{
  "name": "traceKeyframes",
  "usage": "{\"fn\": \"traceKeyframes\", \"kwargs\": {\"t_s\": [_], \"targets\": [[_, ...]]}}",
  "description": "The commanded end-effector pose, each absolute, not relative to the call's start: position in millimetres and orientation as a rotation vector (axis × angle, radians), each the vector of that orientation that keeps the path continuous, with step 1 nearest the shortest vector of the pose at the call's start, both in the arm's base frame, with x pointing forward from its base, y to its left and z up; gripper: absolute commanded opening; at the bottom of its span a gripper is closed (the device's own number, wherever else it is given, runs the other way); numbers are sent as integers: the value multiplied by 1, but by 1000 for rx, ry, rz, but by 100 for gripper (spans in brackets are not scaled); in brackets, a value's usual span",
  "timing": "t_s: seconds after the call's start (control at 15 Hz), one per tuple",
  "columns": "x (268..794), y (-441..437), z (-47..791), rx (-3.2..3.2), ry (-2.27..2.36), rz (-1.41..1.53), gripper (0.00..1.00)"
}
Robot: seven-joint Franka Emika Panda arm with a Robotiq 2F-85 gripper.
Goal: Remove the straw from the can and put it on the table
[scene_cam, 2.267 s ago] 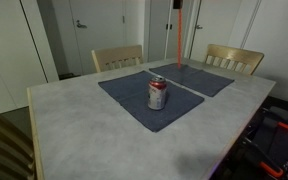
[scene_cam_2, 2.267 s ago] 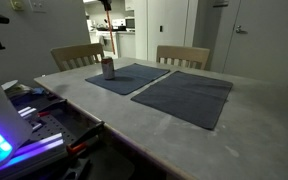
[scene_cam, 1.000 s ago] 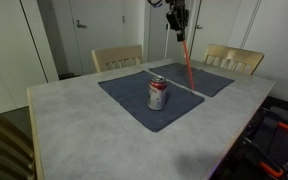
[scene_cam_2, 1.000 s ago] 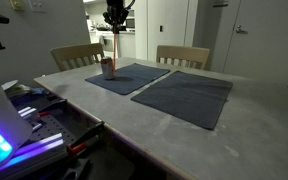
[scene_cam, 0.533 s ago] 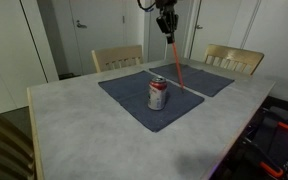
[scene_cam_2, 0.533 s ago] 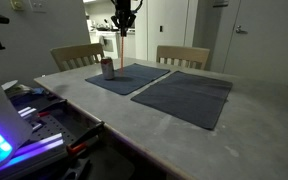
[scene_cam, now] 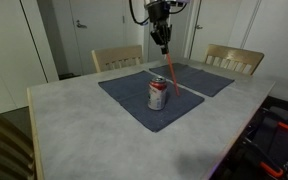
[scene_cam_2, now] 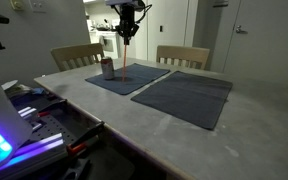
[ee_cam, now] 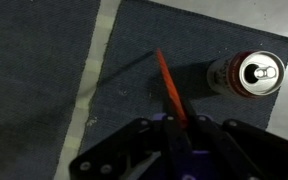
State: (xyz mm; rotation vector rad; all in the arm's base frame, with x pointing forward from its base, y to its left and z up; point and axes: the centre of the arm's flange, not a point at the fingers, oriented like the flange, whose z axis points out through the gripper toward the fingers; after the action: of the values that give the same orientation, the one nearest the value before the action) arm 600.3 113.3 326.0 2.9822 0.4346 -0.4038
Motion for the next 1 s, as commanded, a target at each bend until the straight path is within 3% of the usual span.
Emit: {"fn": "traceKeyframes", "kwargs": {"t_s": [0.0, 0.2, 0.27, 0.4, 0.93], "targets": [[623, 108, 309, 3007, 453, -431, 2], [635, 109, 306, 3004, 464, -408, 2], [638, 110, 307, 3003, 467, -410, 35], [645, 111, 308, 3000, 474, -403, 41], [645, 120, 345, 3000, 487, -364, 98]]}}
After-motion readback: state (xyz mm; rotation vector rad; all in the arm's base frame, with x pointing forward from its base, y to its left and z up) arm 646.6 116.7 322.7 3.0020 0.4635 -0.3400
